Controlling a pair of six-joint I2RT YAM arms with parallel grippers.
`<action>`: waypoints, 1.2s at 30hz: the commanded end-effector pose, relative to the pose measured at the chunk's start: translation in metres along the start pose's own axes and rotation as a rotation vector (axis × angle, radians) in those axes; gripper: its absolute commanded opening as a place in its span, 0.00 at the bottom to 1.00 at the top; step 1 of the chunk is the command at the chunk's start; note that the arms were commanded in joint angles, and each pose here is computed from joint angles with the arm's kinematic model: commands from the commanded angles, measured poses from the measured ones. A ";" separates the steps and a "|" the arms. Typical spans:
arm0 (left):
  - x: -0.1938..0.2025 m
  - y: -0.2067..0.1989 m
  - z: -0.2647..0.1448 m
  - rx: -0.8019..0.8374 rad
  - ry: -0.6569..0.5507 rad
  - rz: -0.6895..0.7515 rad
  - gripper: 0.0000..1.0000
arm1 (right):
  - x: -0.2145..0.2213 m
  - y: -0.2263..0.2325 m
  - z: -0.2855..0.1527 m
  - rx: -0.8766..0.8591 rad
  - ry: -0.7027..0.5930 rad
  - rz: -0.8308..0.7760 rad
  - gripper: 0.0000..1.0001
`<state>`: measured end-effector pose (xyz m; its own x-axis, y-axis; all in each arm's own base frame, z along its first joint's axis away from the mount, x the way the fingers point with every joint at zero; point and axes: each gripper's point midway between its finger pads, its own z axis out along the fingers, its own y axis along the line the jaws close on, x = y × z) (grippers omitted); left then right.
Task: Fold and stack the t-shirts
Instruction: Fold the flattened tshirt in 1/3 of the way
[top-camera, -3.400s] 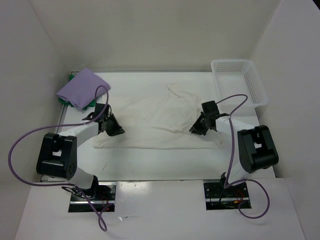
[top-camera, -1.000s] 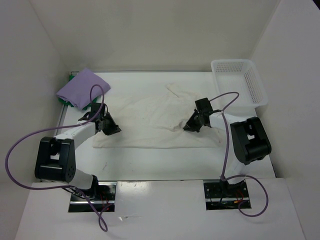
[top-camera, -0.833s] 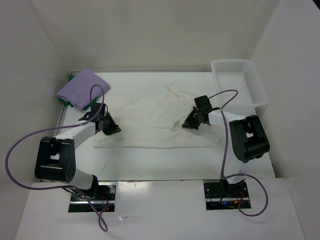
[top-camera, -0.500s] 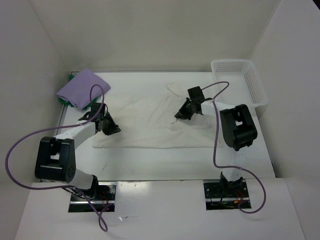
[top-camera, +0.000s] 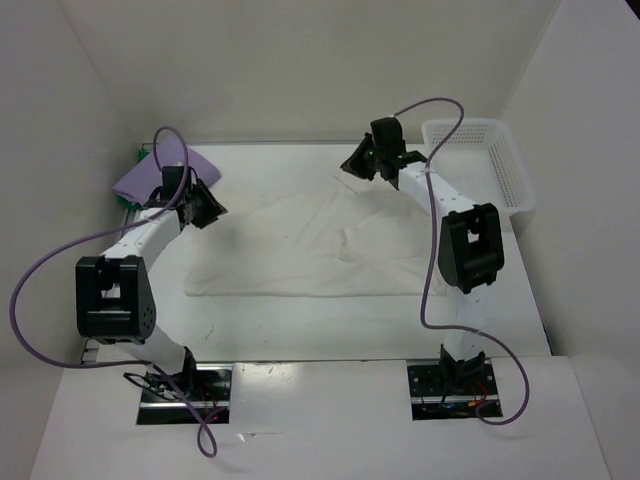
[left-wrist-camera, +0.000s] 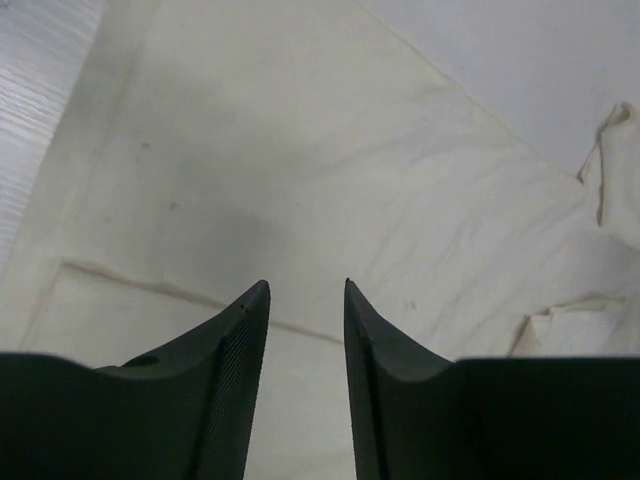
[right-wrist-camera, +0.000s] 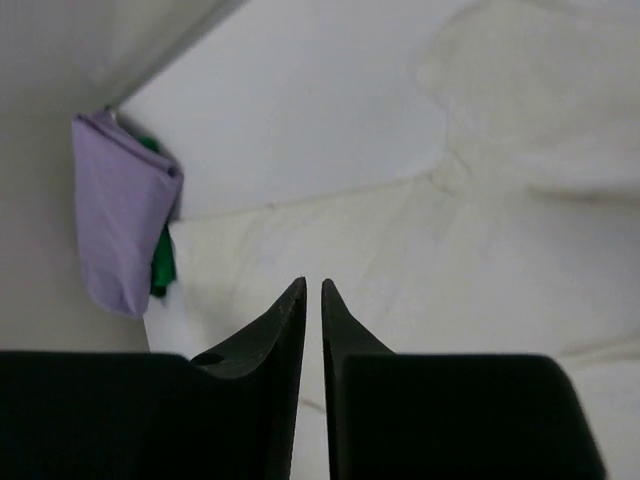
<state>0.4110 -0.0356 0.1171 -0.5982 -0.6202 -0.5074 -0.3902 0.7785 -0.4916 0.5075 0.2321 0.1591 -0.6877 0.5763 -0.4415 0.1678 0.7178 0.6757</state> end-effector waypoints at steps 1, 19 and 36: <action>-0.022 0.011 0.014 -0.044 -0.043 -0.004 0.45 | -0.034 -0.020 0.021 0.087 -0.073 -0.066 0.14; -0.099 0.028 0.098 -0.166 -0.130 0.082 0.65 | -0.095 -0.060 0.135 0.169 -0.114 -0.257 0.45; -0.098 0.040 0.123 -0.213 -0.100 0.113 0.65 | -0.050 -0.058 0.174 0.067 -0.018 -0.280 0.47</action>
<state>0.5253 0.0410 0.0455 -0.5938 -0.5551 -0.5824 -0.5004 0.8216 -0.2729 0.6514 0.2151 0.0371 -0.7053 0.3624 -0.6093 0.0642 0.8886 0.4541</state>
